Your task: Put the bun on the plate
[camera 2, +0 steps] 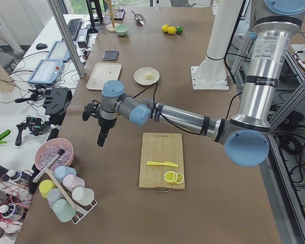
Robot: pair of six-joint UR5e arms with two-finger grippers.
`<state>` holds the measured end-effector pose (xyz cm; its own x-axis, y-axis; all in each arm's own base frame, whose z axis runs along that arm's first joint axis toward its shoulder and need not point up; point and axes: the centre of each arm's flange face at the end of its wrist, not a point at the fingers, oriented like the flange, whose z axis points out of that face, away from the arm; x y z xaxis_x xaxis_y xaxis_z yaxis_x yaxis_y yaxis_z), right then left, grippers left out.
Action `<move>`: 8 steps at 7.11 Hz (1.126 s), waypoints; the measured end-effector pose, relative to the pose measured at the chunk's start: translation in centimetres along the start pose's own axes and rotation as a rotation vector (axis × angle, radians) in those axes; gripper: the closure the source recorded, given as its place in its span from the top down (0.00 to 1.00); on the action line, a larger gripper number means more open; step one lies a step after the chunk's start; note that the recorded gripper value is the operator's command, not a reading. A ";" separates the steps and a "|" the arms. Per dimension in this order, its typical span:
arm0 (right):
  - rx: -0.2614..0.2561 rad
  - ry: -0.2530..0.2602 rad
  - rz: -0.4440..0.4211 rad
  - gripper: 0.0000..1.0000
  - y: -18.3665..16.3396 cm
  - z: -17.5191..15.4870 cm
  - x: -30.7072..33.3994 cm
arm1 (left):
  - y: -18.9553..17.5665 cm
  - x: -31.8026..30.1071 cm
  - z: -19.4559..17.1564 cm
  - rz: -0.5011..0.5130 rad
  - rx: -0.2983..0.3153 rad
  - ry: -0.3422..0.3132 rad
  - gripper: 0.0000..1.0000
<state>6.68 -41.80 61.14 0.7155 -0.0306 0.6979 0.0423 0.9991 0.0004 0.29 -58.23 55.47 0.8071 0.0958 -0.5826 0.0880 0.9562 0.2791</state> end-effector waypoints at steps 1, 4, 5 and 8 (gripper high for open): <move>0.002 0.000 -0.002 1.00 -0.1 -0.1 -0.1 | 1.6 -5.2 0.2 0.030 -0.031 0.020 0.98; 0.004 0.000 -0.002 1.00 -0.3 -0.2 -0.1 | 5.7 -13.2 -0.8 -0.010 -0.069 0.155 0.98; 0.003 0.000 -0.002 1.00 -0.3 -0.2 -0.1 | 5.9 -13.4 -2.3 -0.029 -0.060 0.178 0.98; 0.004 -0.001 -0.002 1.00 -0.2 -0.2 -0.2 | 9.3 -11.1 -6.0 -0.042 -0.060 0.186 0.98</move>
<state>6.68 -42.04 60.90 0.7151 -0.0326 0.6983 0.0410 0.9991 0.0047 -11.38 -48.77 59.94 0.6810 0.0997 -0.7255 0.0795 0.9748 0.2085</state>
